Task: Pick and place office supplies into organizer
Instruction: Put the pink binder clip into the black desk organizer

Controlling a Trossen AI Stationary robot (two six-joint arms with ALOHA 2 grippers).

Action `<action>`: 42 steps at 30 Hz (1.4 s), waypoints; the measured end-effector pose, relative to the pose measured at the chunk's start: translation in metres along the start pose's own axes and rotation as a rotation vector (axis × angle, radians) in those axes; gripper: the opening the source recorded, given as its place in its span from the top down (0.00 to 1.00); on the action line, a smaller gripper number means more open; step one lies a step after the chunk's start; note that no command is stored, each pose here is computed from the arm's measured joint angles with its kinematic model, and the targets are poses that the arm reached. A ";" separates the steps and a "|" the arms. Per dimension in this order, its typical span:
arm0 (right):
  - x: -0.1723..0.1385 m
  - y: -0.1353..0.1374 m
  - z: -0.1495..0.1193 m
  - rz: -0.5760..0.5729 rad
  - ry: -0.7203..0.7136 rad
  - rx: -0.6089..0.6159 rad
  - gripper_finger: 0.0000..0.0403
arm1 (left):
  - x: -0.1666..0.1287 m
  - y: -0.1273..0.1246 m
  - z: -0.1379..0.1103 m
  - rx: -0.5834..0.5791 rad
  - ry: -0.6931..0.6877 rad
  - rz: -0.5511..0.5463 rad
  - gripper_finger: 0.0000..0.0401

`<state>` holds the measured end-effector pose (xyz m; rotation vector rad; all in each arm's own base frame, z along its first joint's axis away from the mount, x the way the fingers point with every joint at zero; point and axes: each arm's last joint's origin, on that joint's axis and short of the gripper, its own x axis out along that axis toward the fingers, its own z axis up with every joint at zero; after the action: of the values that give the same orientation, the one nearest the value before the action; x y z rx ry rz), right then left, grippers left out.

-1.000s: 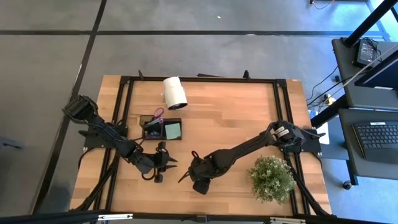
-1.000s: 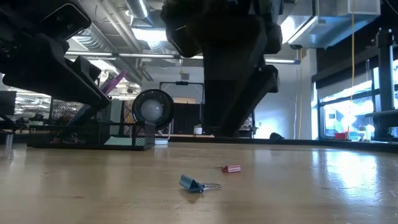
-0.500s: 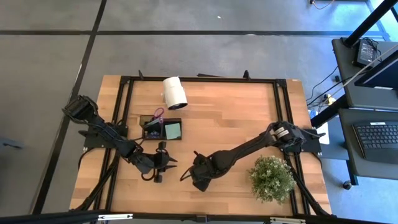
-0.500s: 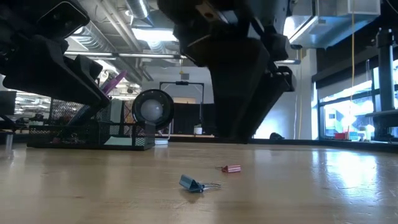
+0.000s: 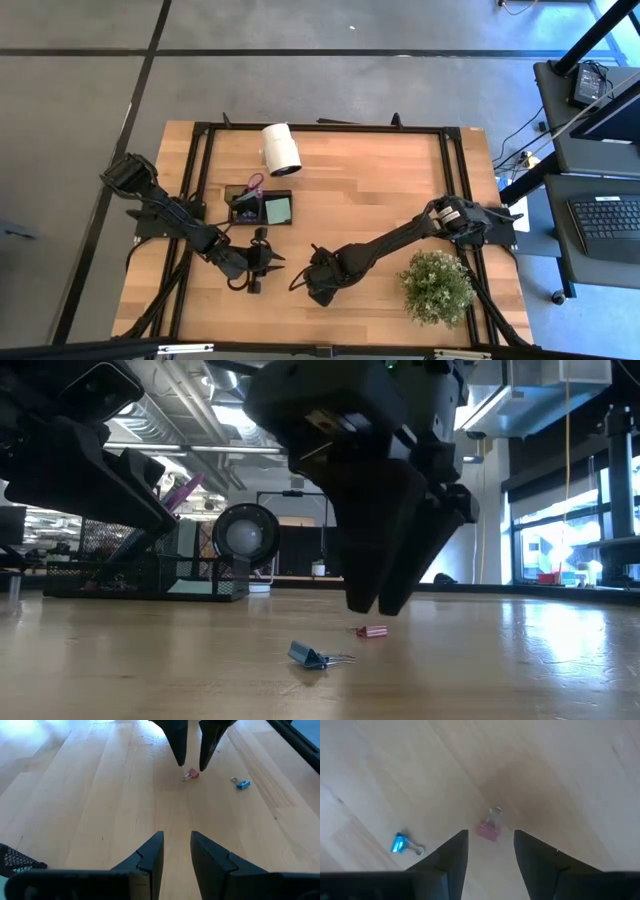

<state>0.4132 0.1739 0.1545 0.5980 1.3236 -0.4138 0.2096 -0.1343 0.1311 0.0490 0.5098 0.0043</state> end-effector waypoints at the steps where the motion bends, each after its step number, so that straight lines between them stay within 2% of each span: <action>1: 0.002 0.000 0.000 -0.002 0.001 -0.001 0.60 | 0.000 0.000 0.000 0.000 0.000 0.000 0.77; 12: 0.018 0.001 -0.001 0.004 0.045 0.005 0.60 | 0.000 0.000 0.000 0.001 0.002 0.000 0.77; 19: 0.018 0.003 -0.001 0.010 0.055 0.010 0.60 | 0.000 0.000 -0.001 0.005 0.008 0.002 0.77; 23: 0.019 0.003 -0.002 0.012 0.073 0.058 0.60 | 0.000 0.000 -0.001 0.008 0.013 0.004 0.77; 42: 0.019 0.006 -0.011 0.009 0.077 0.034 0.60 | 0.000 0.001 -0.001 0.008 0.013 0.005 0.77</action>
<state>0.4128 0.1865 0.1355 0.6533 1.3891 -0.4102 0.2090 -0.1337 0.1299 0.0581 0.5225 0.0070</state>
